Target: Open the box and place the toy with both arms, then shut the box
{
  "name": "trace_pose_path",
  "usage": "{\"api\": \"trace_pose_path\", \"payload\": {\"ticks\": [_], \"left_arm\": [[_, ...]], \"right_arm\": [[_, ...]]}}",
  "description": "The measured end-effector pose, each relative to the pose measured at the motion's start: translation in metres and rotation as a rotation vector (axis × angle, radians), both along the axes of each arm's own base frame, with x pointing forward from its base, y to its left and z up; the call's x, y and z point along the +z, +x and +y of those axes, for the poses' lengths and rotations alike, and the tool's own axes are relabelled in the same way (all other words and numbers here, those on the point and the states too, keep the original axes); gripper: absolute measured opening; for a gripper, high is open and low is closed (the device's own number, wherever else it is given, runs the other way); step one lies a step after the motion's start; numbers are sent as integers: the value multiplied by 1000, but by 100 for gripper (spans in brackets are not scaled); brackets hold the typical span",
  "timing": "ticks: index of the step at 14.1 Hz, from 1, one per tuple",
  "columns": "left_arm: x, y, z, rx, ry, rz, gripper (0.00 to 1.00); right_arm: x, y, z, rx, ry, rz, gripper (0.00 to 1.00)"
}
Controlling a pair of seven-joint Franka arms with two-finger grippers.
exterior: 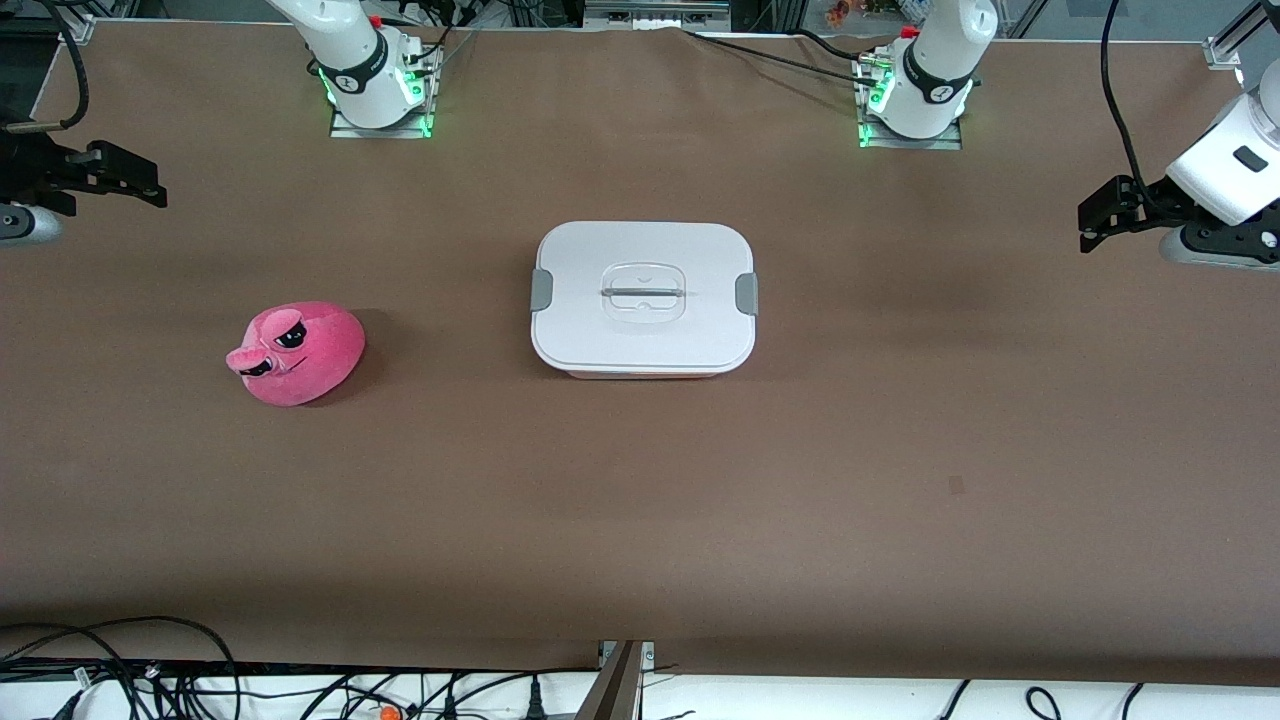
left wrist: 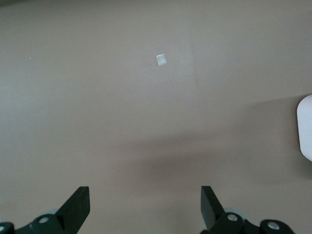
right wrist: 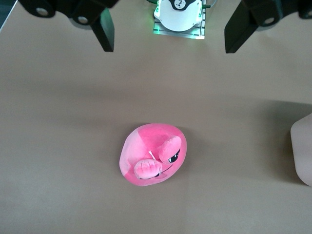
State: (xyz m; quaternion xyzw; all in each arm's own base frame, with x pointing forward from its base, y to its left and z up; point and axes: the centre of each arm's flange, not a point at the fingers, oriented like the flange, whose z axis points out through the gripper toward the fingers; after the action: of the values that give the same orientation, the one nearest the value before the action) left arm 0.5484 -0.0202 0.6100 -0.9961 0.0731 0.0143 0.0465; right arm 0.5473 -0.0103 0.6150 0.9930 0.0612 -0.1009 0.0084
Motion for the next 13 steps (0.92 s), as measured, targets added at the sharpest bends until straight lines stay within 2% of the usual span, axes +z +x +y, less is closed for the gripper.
{"api": "trace_pose_path", "payload": {"ticks": [13], "left_arm": [[0, 0, 0, 1, 0, 2, 100]], "right_arm": [[-1, 1, -3, -1, -18, 1, 100]]}}
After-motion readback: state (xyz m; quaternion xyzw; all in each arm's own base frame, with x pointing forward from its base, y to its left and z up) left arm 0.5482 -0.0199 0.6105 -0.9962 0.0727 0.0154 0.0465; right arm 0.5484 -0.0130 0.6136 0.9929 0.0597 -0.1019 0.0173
